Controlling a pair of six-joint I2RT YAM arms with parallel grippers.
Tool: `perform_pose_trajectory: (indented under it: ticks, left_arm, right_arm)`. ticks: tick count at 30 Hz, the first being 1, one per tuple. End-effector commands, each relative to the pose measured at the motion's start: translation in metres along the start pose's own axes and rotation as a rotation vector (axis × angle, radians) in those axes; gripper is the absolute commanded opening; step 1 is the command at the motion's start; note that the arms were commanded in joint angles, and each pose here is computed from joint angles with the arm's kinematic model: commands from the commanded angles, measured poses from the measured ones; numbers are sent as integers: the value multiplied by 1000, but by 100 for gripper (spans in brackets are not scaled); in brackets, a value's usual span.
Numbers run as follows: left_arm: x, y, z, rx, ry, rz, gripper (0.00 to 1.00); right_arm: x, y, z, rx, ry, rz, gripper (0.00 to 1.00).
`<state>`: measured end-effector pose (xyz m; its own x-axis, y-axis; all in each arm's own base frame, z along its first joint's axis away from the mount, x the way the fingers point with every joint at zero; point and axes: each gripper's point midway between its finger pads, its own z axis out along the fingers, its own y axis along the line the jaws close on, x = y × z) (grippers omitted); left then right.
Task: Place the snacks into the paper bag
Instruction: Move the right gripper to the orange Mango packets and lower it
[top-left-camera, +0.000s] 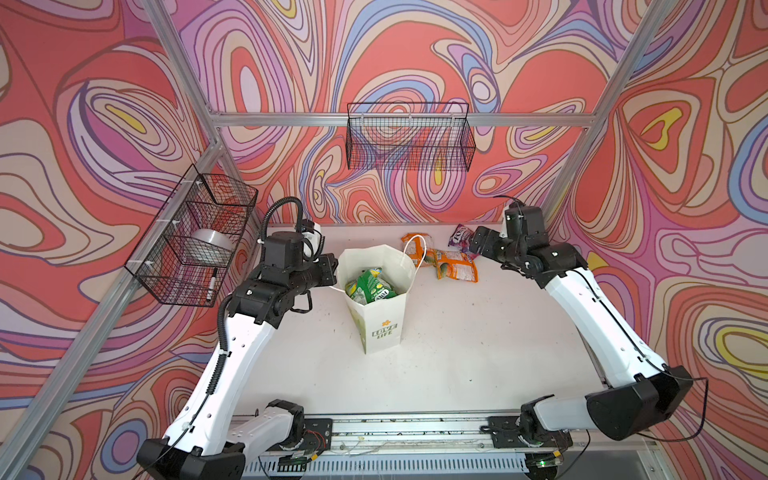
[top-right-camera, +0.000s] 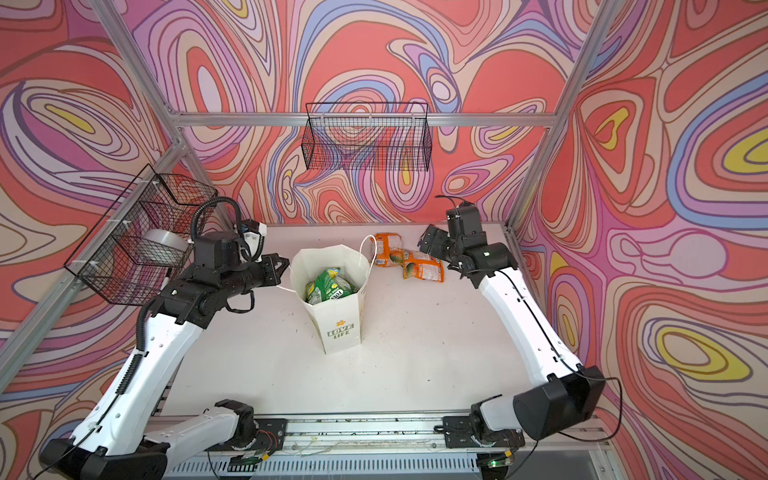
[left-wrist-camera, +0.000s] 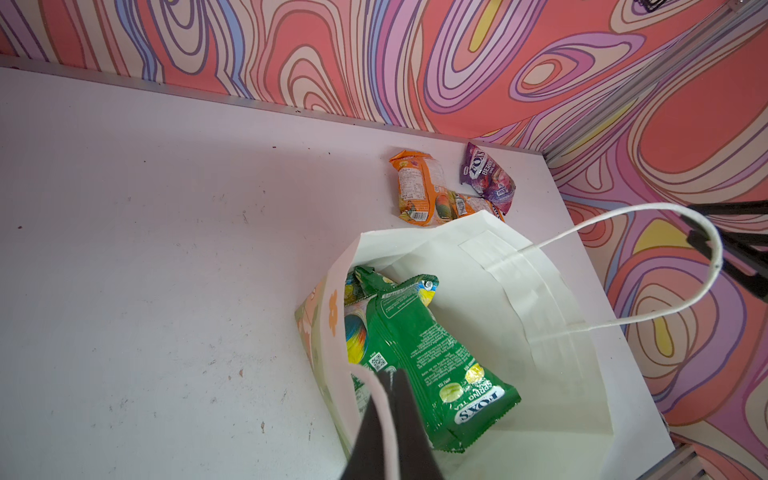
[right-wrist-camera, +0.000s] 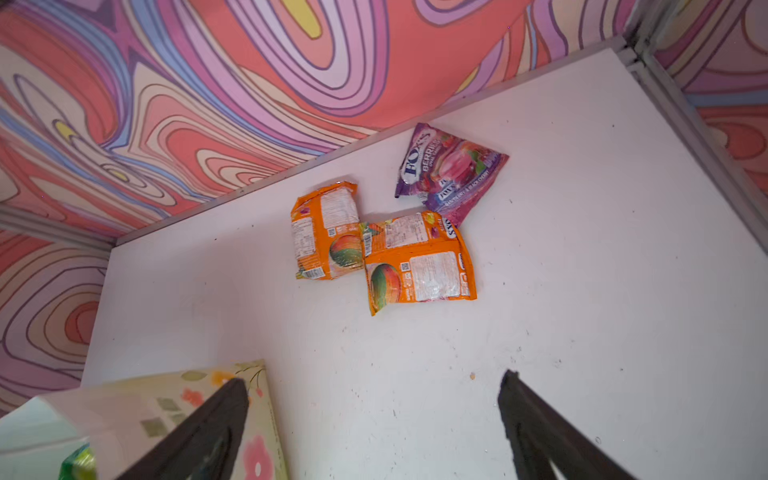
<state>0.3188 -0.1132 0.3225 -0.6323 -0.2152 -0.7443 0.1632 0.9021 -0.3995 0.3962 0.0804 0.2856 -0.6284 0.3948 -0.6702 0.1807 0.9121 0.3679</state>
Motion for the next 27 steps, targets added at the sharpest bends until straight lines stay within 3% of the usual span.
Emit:
perform_pose_trajectory:
  ticks: [1,7,17,27]
  left_arm:
    - [-4,-2,-5,10,-19,-8,0]
    - [-5,2,-5,-9,-22,0,0]
    - [-4,0,-2,6,-17,0,0]
    - [-5,0,-3,1,-13,6,0]
  right_arm:
    - [9,-4,31,-83,23,86,98]
    - [43,-41,94,-30,140,136,98]
    - [94,-65,173,3,266,130,98]
    - [80,-72,215,84,290,67,98]
